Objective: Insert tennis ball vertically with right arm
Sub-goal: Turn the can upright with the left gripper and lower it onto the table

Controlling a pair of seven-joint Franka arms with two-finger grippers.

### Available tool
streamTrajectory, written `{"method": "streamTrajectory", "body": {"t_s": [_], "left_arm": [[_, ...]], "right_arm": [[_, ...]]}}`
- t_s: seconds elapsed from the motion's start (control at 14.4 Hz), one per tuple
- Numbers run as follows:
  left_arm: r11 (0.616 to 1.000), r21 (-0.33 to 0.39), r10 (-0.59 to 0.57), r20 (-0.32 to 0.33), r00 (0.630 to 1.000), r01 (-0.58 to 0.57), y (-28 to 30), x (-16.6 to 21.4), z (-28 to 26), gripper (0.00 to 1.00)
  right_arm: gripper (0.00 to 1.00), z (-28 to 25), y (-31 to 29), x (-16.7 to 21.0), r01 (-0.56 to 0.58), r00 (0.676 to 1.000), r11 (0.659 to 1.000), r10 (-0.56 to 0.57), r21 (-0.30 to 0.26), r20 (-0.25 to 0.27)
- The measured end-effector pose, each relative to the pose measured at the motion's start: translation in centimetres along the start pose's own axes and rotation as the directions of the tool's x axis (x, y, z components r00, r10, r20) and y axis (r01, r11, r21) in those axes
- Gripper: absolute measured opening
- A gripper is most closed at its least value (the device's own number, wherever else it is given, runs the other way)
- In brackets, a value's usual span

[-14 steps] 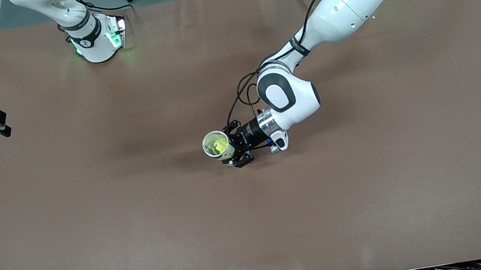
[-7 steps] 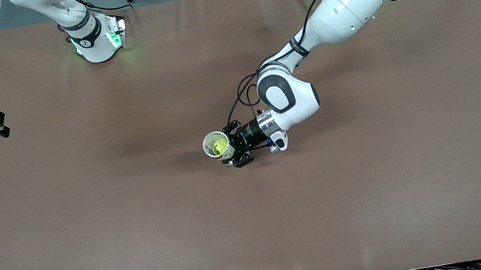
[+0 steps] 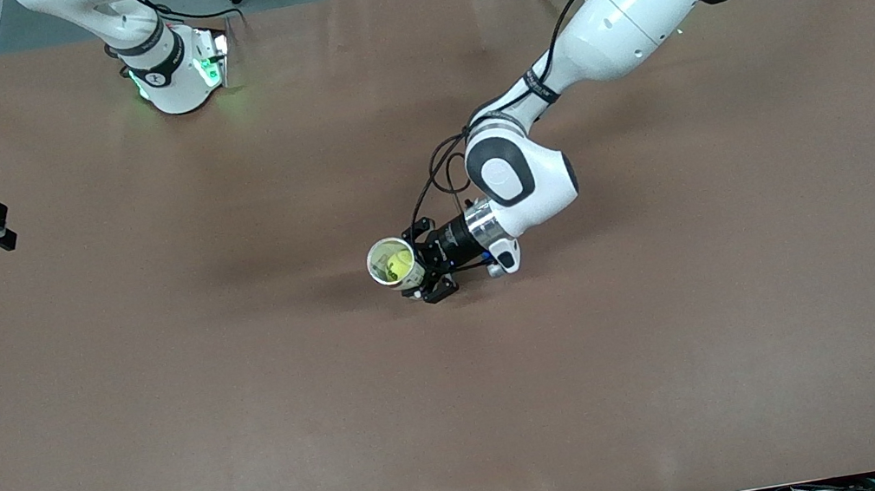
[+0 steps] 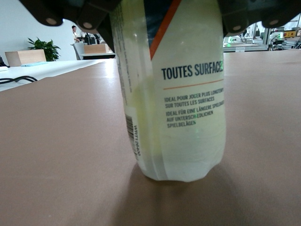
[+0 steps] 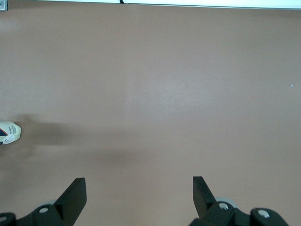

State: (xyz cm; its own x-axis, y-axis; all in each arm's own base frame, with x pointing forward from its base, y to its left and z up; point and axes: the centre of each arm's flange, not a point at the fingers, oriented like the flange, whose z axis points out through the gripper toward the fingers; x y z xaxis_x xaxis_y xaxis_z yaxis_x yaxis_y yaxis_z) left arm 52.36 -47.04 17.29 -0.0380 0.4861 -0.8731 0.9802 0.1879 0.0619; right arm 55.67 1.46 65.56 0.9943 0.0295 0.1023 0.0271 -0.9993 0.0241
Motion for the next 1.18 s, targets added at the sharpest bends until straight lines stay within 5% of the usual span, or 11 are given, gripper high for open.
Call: {"method": "streamTrajectory", "body": {"t_s": [0.63, 0.76, 0.9, 1.18], "left_arm": [[1.0, -0.006, -0.004, 0.006, 1.0, 0.004, -0.08, 0.08, 0.0, 0.79], [1.0, -0.008, 0.0, 0.006, 1.0, 0.0, -0.02, 0.05, -0.02, 0.84], [1.0, -0.01, 0.004, 0.008, 1.0, -0.004, 0.09, -0.05, -0.04, 0.99], [1.0, -0.011, 0.005, 0.009, 1.0, -0.005, 0.12, -0.09, -0.05, 1.0]], "right_arm": [[1.0, -0.1, -0.24, 0.13, 0.004, 1.0, 1.0, -0.004, 0.0, -0.011], [1.0, -0.1, -0.29, 0.13, 0.005, 1.0, 1.0, -0.005, 0.001, -0.012], [1.0, -0.1, -0.34, 0.13, 0.006, 1.0, 1.0, -0.006, 0.001, -0.012], [1.0, -0.1, -0.36, 0.13, 0.006, 1.0, 1.0, -0.006, 0.001, -0.012]]}}
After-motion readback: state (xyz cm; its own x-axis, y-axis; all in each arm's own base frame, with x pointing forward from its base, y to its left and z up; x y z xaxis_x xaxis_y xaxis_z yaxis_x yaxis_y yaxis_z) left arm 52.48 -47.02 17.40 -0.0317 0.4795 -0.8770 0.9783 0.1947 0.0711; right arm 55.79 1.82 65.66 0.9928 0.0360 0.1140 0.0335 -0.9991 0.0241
